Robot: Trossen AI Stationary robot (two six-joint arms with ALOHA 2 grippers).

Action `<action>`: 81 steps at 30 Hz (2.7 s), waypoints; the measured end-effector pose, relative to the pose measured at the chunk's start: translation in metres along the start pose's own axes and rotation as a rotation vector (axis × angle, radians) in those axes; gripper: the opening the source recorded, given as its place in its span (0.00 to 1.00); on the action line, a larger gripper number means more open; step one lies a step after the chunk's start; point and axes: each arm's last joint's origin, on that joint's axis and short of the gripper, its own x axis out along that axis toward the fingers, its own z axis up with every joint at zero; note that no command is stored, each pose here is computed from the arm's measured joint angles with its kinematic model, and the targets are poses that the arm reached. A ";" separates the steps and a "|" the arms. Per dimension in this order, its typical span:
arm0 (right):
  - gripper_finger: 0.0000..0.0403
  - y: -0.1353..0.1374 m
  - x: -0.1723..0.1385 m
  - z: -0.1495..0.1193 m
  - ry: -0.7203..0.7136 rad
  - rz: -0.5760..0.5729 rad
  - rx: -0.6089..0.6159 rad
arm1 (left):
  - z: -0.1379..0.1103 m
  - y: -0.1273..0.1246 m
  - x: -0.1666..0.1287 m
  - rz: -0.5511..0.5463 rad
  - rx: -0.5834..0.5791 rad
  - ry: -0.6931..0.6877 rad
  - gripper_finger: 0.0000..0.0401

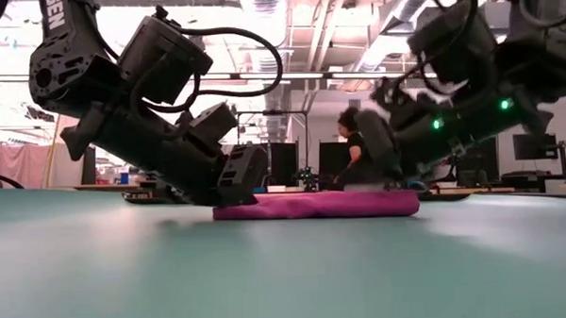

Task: Roll towel
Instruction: Roll the violet towel, then return to Home Position

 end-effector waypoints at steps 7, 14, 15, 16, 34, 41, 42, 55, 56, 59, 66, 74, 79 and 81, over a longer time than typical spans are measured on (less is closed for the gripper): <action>0.04 0.007 -0.015 0.029 -0.111 -0.010 -0.051 | 0.013 -0.007 -0.009 -0.132 0.016 0.033 0.00; 0.04 0.011 -0.014 0.025 -0.071 0.107 -0.109 | 0.051 -0.014 -0.037 -0.246 0.052 -0.026 0.00; 0.04 0.011 -0.012 0.021 -0.069 0.112 -0.111 | 0.055 -0.014 -0.040 -0.247 0.053 -0.033 0.00; 0.04 0.011 -0.010 0.018 -0.068 0.111 -0.115 | 0.058 -0.013 -0.042 -0.250 0.056 -0.038 0.00; 0.04 0.009 0.027 -0.032 -0.054 0.117 0.012 | 0.003 -0.014 -0.014 -0.175 0.048 0.034 0.00; 0.04 0.017 0.028 -0.020 -0.078 0.154 0.023 | 0.010 -0.010 -0.021 -0.153 0.089 0.082 0.00; 0.04 0.018 0.026 -0.014 -0.092 0.163 0.023 | 0.014 -0.010 -0.023 -0.157 0.090 0.077 0.00; 0.04 0.023 -0.042 0.103 -0.337 0.475 -0.115 | 0.120 0.012 -0.090 -0.542 0.142 0.013 0.00; 0.04 0.019 -0.052 0.114 -0.352 0.480 -0.124 | 0.130 0.019 -0.098 -0.541 0.145 -0.009 0.00; 0.04 0.004 -0.080 0.139 -0.361 0.469 -0.186 | 0.156 0.044 -0.120 -0.518 0.157 -0.083 0.00; 0.04 -0.038 -0.151 0.175 -0.418 0.490 -0.203 | 0.190 0.104 -0.161 -0.491 0.158 -0.195 0.00; 0.04 -0.082 -0.199 0.170 -0.369 0.450 -0.216 | 0.174 0.142 -0.169 -0.445 0.224 -0.197 0.00; 0.04 -0.103 -0.213 0.160 -0.317 0.421 -0.196 | 0.144 0.154 -0.157 -0.456 0.155 -0.215 0.00; 0.04 -0.108 -0.215 0.155 -0.303 0.423 -0.185 | 0.131 0.158 -0.152 -0.472 0.126 -0.224 0.00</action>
